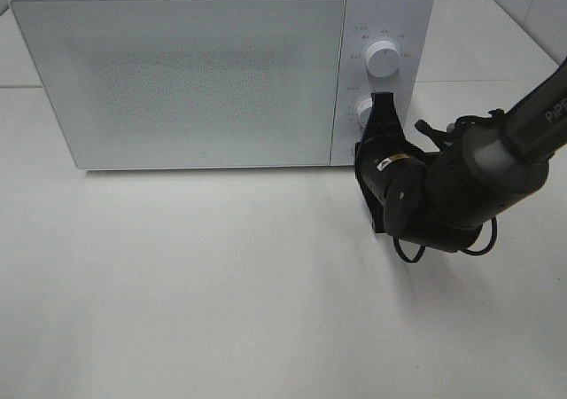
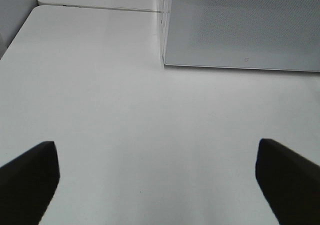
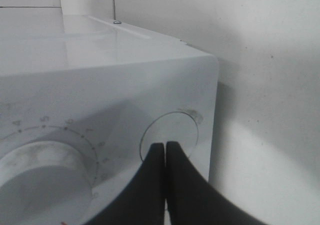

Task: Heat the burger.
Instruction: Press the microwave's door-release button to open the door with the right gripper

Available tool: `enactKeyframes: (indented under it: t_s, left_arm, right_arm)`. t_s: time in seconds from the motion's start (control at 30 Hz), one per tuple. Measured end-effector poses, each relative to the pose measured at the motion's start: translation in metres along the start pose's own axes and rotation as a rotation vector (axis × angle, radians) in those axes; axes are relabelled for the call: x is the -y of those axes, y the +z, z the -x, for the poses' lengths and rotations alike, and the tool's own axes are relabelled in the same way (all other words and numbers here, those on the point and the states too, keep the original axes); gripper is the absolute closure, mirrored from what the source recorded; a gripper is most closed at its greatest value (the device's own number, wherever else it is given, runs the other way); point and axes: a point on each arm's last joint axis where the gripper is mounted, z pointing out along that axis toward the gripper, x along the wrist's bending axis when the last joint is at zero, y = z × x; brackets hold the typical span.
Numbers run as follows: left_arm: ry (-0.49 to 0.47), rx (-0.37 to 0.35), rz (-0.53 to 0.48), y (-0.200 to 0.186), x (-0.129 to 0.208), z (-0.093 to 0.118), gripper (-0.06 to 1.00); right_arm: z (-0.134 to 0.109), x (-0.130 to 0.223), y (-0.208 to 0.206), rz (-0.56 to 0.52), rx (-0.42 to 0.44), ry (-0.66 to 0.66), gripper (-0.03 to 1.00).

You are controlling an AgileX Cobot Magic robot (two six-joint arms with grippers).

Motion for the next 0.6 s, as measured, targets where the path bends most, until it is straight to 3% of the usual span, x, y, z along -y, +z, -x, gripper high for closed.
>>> enactKeyframes:
  t_s: [0.6]
  left_arm:
    - [0.0,0.0,0.0,0.0,0.0,0.0,-0.04]
  right_arm:
    - [0.0008,-0.0022,0.0082,0.031,-0.006,0.02,0.95]
